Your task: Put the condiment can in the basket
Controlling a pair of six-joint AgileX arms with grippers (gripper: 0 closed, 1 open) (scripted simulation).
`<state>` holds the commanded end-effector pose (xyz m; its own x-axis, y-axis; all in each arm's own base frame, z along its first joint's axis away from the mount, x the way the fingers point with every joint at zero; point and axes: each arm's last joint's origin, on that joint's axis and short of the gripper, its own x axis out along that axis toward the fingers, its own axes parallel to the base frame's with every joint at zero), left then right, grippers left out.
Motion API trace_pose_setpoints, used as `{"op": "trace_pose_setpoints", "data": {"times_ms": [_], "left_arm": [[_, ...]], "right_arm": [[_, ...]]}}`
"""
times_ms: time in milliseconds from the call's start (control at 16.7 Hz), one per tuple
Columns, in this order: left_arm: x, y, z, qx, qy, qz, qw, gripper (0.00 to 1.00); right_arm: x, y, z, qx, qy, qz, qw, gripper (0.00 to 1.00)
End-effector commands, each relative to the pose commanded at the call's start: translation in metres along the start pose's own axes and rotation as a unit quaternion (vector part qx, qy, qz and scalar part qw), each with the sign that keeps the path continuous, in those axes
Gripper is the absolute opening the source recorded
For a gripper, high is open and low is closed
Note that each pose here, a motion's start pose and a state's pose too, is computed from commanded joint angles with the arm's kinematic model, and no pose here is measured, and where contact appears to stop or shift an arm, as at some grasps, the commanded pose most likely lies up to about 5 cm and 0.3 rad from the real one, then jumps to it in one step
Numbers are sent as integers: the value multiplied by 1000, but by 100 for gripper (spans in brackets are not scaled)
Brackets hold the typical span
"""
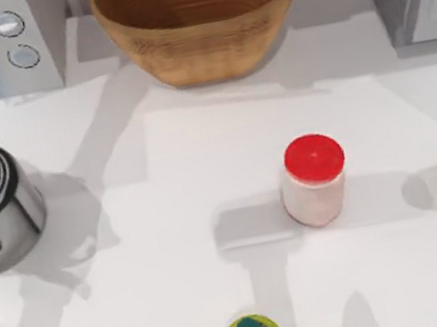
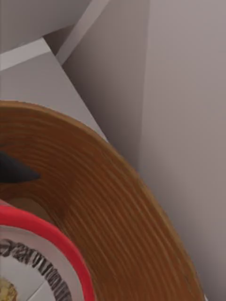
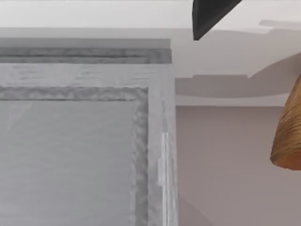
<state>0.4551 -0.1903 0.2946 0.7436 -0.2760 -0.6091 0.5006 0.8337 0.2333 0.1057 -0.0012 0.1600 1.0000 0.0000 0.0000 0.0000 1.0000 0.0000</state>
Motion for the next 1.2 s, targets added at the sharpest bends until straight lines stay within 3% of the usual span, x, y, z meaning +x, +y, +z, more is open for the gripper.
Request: {"op": "trace_pose_setpoints", "data": {"times_ms": [240, 480, 960, 1200], "left_arm": [[3, -44, 42, -136, -33, 105, 984, 0], [5, -78, 55, -220, -51, 158, 961, 0], [6, -83, 56, -238, -53, 170, 955, 0], [33, -80, 50, -236, -50, 171, 955, 0]], "right_arm": [[0, 0, 0, 0, 0, 0, 1000, 100], [0, 0, 0, 0, 0, 0, 1000, 100], [0, 0, 0, 0, 0, 0, 1000, 100], [0, 0, 0, 0, 0, 0, 1000, 100]]}}
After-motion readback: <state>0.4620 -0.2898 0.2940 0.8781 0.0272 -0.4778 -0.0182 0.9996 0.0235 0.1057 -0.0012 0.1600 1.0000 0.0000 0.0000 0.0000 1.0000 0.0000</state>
